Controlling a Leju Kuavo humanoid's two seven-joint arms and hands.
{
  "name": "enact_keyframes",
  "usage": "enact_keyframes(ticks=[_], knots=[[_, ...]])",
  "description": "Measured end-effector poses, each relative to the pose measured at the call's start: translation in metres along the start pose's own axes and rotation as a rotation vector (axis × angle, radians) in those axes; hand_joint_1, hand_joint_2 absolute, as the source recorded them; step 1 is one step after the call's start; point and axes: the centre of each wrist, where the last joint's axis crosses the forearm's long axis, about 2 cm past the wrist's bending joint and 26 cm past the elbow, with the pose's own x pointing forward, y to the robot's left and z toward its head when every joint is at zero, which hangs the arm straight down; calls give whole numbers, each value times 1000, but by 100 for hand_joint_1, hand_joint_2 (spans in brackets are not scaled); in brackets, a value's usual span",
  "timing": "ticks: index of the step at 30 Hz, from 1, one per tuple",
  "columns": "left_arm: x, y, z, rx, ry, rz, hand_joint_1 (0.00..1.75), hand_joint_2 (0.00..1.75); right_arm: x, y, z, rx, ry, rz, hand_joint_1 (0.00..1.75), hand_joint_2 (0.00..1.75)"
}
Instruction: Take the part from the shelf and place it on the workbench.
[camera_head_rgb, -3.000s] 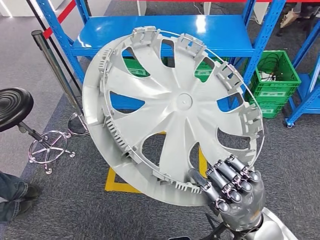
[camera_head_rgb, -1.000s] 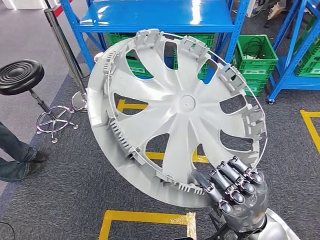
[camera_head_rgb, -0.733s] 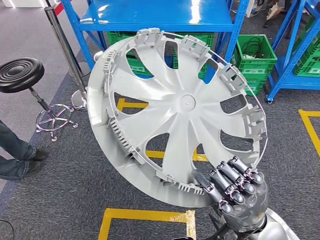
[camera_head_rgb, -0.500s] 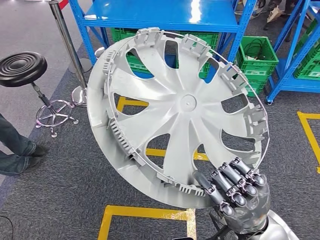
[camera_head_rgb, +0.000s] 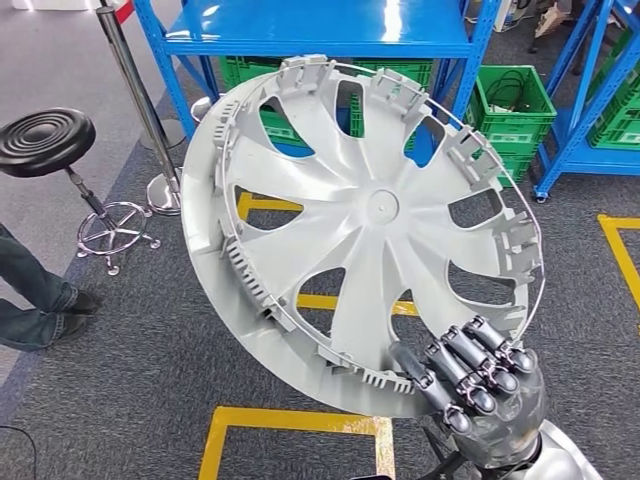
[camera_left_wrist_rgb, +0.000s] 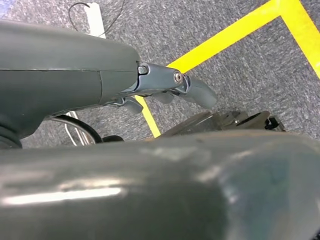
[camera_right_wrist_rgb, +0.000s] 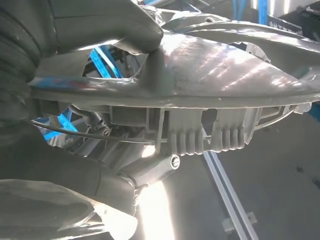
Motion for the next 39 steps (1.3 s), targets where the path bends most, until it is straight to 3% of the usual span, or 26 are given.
enact_keyframes(ticks=[10, 21, 39], knots=[[-4, 1, 1, -7, 13, -4, 0, 0, -22, -9, 11, 33, -115, 88, 175, 175], [-6, 0, 1, -9, 25, -8, 0, 0, -41, -27, 23, 63, -127, 175, 175, 175], [-4, 1, -2, -12, 32, -33, 0, 0, -41, -36, 31, 87, -101, 191, 175, 175]])
